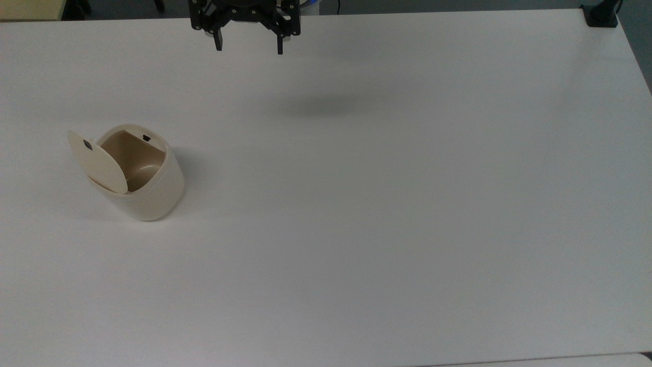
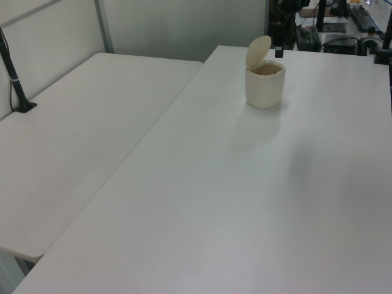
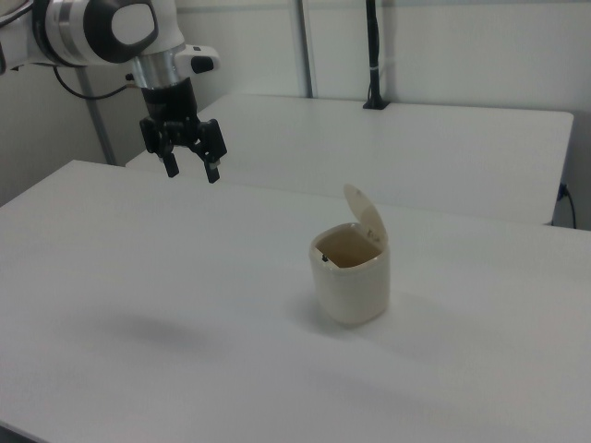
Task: Close the trash bin
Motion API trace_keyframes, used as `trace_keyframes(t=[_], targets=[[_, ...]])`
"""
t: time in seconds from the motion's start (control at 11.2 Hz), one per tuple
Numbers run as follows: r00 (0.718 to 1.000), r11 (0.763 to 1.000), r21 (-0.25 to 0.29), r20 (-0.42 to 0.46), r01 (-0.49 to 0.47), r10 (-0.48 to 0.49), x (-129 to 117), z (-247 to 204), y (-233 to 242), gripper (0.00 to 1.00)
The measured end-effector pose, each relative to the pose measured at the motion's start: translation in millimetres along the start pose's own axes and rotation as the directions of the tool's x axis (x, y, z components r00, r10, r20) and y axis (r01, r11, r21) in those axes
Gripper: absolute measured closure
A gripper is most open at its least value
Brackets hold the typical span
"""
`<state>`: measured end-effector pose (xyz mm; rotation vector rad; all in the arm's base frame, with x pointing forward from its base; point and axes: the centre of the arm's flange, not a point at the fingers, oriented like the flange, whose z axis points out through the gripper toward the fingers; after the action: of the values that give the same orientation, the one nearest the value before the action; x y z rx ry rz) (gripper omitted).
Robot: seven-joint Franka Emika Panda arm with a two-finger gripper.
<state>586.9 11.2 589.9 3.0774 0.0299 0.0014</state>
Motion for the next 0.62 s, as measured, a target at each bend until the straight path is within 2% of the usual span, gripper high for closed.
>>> trace_keyframes(t=[0.09, 0.18, 0.27, 0.54, 0.62], targets=[[1.000, 1.000, 0.000, 0.001, 0.010, -0.010, -0.1, 0.1, 0.0, 0.05], [1.000, 1.000, 0.000, 0.004, 0.019, -0.019, -0.4, 0.3, 0.0, 0.20], [1.000, 1.000, 0.000, 0.007, 0.025, -0.025, -0.7, 0.5, 0.0, 0.41], [1.000, 1.000, 0.000, 0.009, 0.025, -0.025, -0.9, 0.7, 0.0, 0.86], [1.000, 1.000, 0.000, 0.009, 0.025, -0.025, -1.0, 0.7, 0.1, 0.87]])
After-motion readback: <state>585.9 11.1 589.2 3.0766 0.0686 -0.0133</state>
